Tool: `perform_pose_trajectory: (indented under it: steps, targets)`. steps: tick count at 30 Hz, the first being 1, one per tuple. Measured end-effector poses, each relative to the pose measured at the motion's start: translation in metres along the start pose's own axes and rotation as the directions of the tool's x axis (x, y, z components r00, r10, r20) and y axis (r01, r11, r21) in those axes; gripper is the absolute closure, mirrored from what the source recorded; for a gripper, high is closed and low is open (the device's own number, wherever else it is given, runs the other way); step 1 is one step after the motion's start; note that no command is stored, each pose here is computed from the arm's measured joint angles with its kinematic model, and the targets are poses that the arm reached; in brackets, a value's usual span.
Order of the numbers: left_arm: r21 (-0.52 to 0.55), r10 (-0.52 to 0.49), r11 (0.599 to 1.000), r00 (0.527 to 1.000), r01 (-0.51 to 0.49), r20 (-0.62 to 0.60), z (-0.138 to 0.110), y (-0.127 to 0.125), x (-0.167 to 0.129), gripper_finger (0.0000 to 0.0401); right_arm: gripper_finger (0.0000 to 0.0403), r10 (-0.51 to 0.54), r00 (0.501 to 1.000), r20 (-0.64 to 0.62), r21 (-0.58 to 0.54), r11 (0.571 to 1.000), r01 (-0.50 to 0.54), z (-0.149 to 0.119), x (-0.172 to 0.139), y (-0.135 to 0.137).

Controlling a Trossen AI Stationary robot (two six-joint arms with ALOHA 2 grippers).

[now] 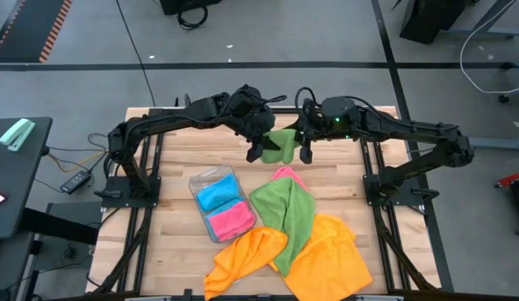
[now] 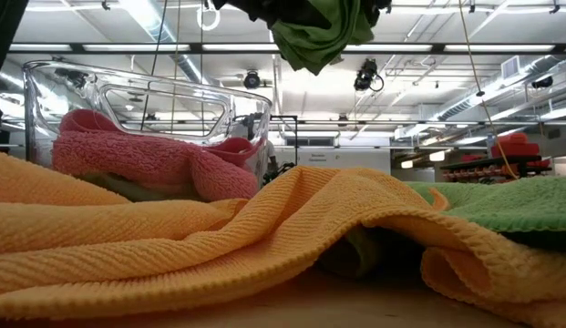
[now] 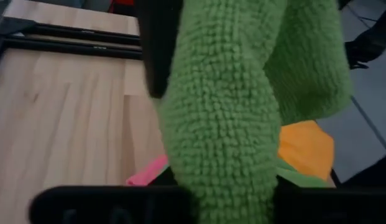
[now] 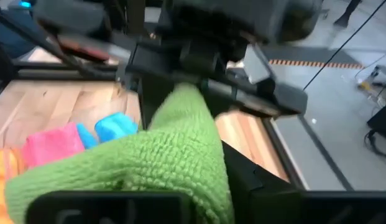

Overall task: Fold microfiber towels
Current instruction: Put the top green towel into the transparent bin

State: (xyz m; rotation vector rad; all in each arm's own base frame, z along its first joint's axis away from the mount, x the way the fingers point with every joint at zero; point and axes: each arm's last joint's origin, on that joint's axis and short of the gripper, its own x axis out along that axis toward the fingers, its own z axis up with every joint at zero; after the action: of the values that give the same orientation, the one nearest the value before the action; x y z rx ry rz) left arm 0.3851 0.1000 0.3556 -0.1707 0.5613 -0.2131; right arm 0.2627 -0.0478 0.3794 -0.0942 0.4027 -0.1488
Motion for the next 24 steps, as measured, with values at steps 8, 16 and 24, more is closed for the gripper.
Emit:
perform_pose_trajectory:
  steps: [8, 16, 24]
  targets:
    - [-0.111, -0.059, 0.993, 0.995, 0.050, -0.077, -0.009, -0.001, -0.001, 0.0365, 0.0255, 0.048, 0.995, -0.085, 0.067, 0.997, -0.042, -0.008, -0.006, 0.002]
    - [-0.330, -0.079, 0.944, 0.973, 0.002, -0.218, -0.024, -0.004, -0.003, 0.0361, 0.0201, 0.013, 0.992, -0.128, 0.115, 0.993, 0.002, -0.012, -0.033, -0.006]
    - [-0.399, -0.130, 0.917, 0.930, -0.020, -0.344, -0.037, -0.017, -0.003, 0.0366, 0.0204, 0.003, 0.987, -0.164, 0.304, 0.952, 0.048, -0.016, -0.036, -0.009]
